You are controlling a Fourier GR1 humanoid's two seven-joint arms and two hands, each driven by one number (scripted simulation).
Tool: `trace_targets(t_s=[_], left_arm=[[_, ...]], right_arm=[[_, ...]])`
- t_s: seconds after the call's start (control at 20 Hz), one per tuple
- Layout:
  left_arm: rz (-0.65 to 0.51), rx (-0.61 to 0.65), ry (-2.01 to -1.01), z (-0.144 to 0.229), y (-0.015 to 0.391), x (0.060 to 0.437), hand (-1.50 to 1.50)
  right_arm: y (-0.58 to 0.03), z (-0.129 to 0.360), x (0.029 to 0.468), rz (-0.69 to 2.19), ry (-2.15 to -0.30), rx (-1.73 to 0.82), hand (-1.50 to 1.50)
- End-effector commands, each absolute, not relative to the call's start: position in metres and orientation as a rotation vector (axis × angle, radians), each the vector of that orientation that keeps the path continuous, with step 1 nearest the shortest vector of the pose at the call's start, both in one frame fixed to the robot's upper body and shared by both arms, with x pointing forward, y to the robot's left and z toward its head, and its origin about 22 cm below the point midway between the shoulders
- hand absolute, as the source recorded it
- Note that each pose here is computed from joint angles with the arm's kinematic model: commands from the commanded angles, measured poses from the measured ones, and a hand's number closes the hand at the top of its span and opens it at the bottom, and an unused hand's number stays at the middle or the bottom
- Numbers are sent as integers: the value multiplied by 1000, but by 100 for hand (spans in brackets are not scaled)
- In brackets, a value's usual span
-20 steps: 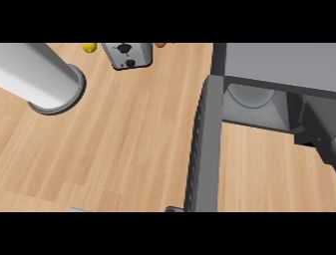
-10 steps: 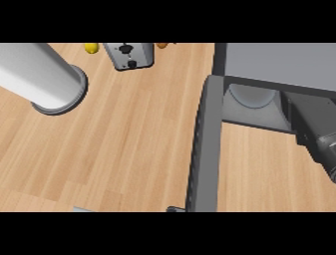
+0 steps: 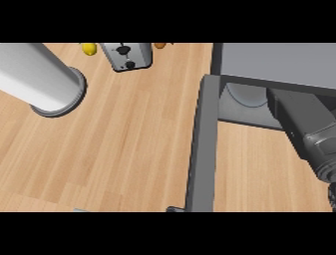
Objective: Pick up the milk, place it into the microwave and close the microwave
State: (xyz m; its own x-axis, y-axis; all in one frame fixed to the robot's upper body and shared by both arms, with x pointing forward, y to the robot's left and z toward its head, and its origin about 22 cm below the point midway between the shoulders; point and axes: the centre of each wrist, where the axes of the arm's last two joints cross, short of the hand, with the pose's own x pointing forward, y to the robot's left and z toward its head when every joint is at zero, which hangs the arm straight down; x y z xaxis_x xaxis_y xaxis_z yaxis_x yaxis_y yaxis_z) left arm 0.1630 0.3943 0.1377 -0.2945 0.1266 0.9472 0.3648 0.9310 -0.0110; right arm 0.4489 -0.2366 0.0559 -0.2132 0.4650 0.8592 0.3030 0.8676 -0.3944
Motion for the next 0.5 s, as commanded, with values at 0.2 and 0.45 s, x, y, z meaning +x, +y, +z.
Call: trace_targets(t_s=[0.2, 0.45], left_arm=[[-218, -394, -1818, 118, 395, 161, -150], [-230, -410, -1815, 111, 385, 162, -150]], right_arm=[[-200, 83, 462, 107, -1866, -632, -150], [-221, 77, 459, 194, -1851, -657, -150]])
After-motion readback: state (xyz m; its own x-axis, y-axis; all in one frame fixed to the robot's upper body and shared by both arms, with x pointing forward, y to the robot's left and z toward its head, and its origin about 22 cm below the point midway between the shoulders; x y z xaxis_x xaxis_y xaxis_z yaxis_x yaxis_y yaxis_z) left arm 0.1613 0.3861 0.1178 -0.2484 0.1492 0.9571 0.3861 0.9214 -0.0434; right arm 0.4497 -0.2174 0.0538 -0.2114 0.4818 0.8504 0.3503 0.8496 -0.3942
